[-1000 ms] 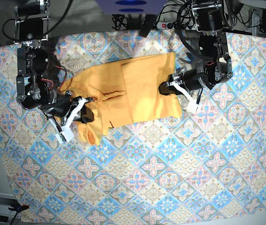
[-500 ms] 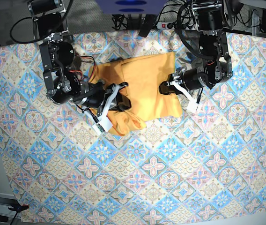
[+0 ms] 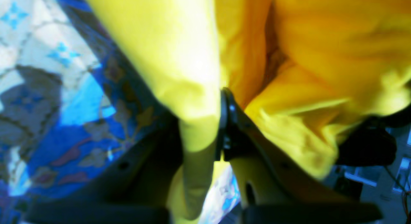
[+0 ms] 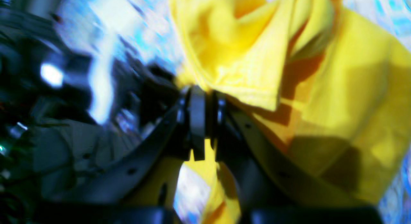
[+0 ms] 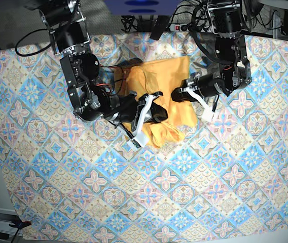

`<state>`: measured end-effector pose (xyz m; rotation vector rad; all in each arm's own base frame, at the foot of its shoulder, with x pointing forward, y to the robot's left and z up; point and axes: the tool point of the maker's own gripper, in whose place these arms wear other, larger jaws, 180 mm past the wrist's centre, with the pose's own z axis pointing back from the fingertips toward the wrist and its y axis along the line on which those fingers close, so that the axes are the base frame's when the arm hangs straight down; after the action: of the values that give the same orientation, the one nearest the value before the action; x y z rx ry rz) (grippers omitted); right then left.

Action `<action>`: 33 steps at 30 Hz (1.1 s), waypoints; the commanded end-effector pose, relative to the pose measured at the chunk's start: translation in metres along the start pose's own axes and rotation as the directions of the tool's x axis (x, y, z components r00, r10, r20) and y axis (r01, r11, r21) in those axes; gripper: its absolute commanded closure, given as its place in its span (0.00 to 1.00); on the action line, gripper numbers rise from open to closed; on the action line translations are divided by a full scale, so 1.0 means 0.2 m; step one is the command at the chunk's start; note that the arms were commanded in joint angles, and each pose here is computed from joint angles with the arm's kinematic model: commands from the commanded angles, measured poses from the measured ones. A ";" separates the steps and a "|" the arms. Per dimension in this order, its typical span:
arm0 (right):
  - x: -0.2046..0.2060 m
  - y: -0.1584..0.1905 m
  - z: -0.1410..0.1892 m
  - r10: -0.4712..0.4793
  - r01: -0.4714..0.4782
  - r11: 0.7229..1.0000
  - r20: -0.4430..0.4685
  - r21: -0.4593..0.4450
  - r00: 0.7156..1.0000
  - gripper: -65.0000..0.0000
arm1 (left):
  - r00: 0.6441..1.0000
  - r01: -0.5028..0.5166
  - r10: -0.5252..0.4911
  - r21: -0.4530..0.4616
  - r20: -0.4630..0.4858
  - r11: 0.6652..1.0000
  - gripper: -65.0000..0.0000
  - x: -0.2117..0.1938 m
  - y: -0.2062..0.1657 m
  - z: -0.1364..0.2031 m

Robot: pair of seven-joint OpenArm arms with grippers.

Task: Fold the T-shirt properly
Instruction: 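Fold the right gripper's end over toward the left gripper, then release the folded end and raise the right gripper away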

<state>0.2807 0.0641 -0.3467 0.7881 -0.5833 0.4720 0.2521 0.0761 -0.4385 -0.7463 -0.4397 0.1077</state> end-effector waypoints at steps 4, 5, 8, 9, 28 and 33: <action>0.02 -0.01 -0.01 -0.004 0.004 1.000 0.011 0.008 1.000 1.00 | 0.999 0.015 -0.015 -0.019 0.037 1.000 1.00 0.06 -0.03 0.02; 0.04 -0.02 -0.01 0.000 0.000 1.000 0.010 0.006 1.000 1.00 | 0.999 0.015 -0.015 -0.019 0.037 1.000 1.00 0.06 -0.03 0.02; 0.00 -0.03 -0.05 -0.006 0.006 1.000 -0.027 0.009 1.000 0.99 | 0.999 0.017 -0.016 -0.019 0.039 1.000 1.00 0.07 -0.03 0.02; -0.02 -0.03 -0.07 -0.007 0.008 1.000 -0.043 0.013 0.999 0.99 | 0.999 0.017 -0.016 -0.019 0.039 1.000 1.00 0.07 -0.03 0.02; 0.14 -0.22 0.03 -0.076 0.082 0.995 0.098 -0.061 0.992 0.74 | 0.998 0.023 -0.023 0.000 0.065 1.000 0.82 0.10 0.01 0.05; 0.13 -0.39 0.24 -0.037 0.059 0.984 0.126 -0.170 0.991 0.74 | 0.998 0.026 -0.027 0.004 0.065 1.000 0.78 0.10 0.02 0.05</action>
<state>0.3252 -0.0162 -0.3543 0.6533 -0.6686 0.3197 0.2553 0.0913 -0.4388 -0.7143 -0.4620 0.1136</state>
